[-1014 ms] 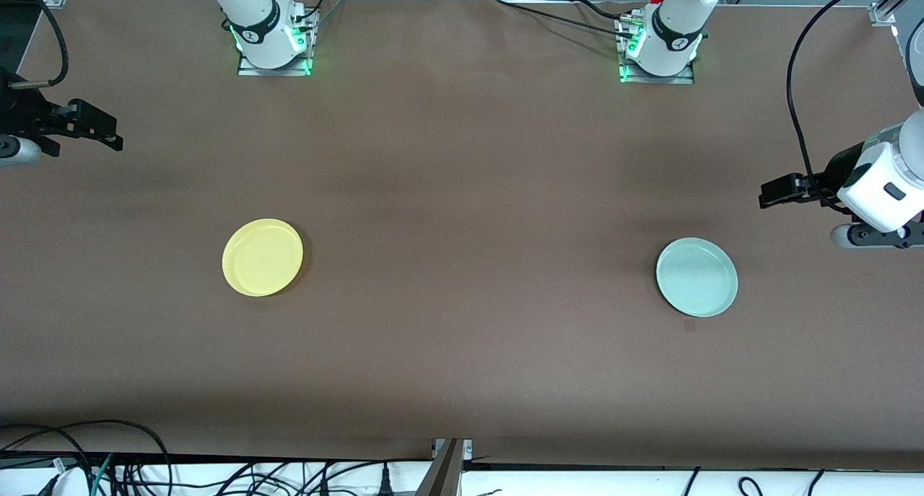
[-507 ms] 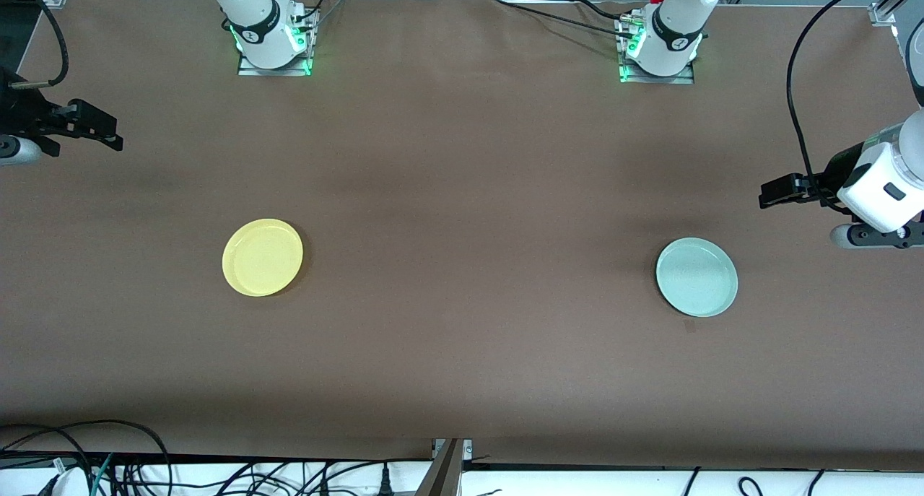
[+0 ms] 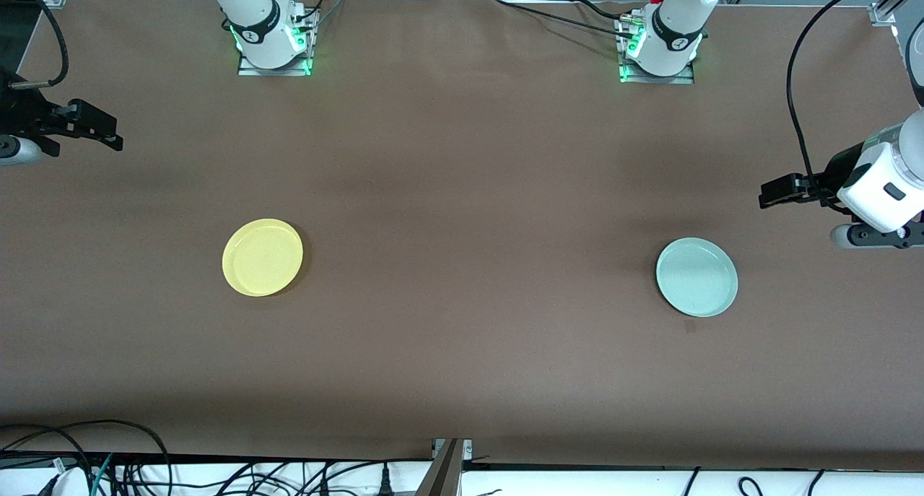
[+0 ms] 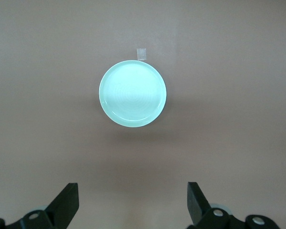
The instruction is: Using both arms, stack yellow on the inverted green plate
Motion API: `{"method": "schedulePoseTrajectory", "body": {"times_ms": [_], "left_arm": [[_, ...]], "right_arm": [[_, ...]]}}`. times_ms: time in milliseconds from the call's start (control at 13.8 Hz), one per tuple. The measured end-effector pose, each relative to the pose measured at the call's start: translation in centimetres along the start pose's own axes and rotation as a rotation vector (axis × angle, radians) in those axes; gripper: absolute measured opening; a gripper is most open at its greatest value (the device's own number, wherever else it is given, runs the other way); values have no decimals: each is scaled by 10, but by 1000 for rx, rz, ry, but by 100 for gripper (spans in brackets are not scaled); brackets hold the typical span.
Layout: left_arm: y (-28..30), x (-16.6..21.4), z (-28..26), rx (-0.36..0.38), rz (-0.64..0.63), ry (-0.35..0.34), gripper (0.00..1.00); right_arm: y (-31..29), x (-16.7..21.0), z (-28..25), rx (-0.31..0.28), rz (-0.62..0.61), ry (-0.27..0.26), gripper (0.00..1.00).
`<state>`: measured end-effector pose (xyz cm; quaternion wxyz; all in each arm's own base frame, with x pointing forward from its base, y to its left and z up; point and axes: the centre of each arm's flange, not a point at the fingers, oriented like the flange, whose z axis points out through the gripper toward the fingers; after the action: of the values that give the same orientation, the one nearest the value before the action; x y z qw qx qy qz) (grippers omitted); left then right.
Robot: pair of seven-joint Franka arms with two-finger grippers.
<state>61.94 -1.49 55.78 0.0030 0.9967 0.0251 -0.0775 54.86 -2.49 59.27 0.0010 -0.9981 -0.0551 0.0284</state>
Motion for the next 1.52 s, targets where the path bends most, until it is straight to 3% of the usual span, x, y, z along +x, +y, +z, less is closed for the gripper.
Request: {"method": "schedulePoseTrajectory", "body": {"times_ms": [1159,1521], "left_arm": [[5,1,2,0,9,-3,100],[-24,25,47,-12,-7,-76,100]], "right_arm": [[0,-2,1,3,0,-16,100],[0,-2,1,3,0,-16,100]]}}
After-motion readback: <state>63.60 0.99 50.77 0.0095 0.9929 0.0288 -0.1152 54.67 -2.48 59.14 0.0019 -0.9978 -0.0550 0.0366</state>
